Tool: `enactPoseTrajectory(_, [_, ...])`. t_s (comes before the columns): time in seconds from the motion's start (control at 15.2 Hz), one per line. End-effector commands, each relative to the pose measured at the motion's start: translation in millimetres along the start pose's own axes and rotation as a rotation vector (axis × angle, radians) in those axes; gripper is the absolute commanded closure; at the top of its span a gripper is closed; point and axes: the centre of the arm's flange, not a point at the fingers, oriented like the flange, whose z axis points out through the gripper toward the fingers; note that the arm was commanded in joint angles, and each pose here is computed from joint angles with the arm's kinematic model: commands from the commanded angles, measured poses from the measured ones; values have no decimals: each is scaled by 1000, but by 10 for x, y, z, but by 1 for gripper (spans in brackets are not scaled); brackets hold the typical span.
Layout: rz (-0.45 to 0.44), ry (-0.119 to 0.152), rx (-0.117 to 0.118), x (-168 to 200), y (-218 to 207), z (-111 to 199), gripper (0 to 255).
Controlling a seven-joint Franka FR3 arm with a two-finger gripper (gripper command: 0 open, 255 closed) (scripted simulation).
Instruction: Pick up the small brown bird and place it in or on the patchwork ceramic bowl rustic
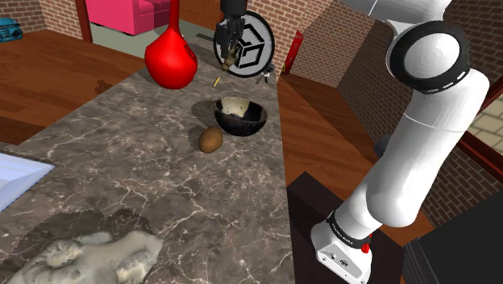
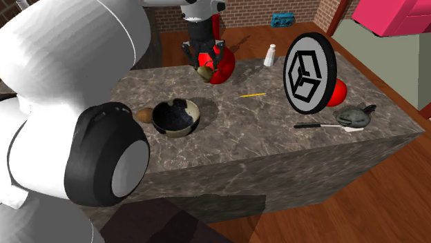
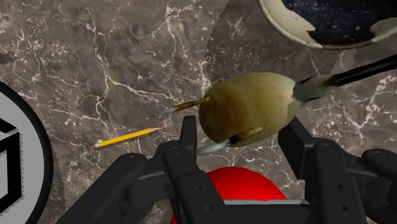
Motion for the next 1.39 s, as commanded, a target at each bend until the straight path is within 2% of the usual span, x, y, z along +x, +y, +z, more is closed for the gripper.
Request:
enactPoseTrajectory(0.0, [0, -1, -1, -218, -170, -26, 255])
enactPoseTrajectory(0.53, [0, -1, -1, -1044, -807, -123, 255])
enactPoseTrajectory(1.32, [0, -1, -1, -1006, -882, 505, 255])
